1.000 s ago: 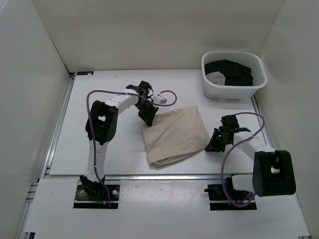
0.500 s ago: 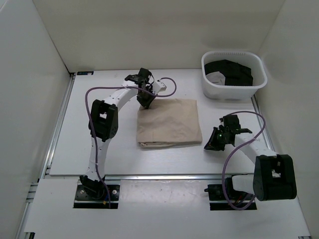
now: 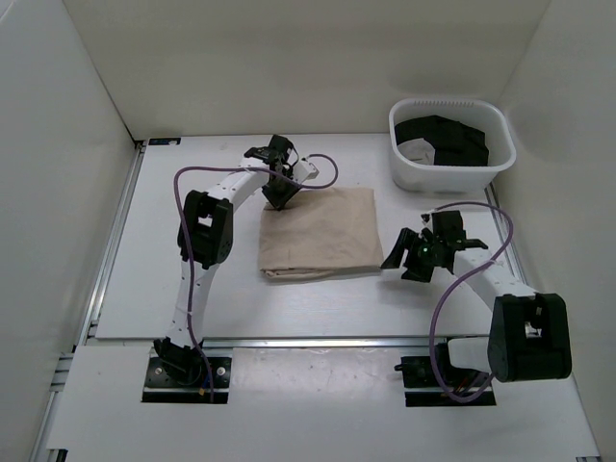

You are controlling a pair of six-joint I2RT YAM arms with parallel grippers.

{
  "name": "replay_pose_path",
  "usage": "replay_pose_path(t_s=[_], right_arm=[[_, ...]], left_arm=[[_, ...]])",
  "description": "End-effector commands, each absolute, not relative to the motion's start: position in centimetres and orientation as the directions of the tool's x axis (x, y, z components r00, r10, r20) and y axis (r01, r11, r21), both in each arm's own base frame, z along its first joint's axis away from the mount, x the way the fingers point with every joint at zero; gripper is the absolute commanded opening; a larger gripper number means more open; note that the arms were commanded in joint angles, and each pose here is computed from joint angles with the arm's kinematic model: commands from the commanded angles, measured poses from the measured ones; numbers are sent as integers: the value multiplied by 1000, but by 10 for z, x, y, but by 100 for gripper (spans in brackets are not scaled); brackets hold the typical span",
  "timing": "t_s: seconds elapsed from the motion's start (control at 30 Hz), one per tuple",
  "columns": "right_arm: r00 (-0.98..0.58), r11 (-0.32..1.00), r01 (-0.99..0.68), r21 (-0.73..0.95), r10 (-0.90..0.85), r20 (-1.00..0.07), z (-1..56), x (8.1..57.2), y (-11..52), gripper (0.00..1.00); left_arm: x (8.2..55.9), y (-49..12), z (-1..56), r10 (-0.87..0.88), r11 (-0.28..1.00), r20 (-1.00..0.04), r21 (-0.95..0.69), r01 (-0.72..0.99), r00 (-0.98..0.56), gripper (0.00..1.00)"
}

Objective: Fold and stack the trousers
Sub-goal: Fold the trousers

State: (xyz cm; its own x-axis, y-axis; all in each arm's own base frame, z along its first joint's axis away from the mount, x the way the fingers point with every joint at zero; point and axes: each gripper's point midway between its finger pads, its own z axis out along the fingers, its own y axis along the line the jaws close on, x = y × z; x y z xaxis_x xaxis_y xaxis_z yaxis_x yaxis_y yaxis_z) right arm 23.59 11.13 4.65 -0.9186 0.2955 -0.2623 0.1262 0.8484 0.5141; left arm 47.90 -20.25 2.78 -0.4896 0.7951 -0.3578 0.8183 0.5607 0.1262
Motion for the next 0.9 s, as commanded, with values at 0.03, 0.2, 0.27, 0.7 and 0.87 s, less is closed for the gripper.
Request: replay_pose_path(t_s=[0.03, 0.2, 0.27, 0.7, 0.87], right_arm=[[-867, 806, 50, 590, 329, -375, 82, 289, 124, 75], [-887, 789, 85, 609, 339, -315, 62, 300, 130, 75], [-893, 777, 81, 624, 335, -302, 58, 304, 136, 73], [-939, 758, 136, 638, 303, -160, 31, 298, 158, 8], [-931, 788, 175, 590, 328, -162, 25, 284, 144, 0]], left_arm=[[496, -196, 42, 781, 583, -388, 174, 794, -489, 37], [496, -196, 42, 781, 583, -388, 174, 794, -489, 36], [496, -196, 42, 781, 583, -388, 174, 794, -489, 36], [500, -197, 43, 780, 584, -395, 179, 792, -485, 36], [504, -193, 46, 773, 593, -402, 183, 784, -490, 36]])
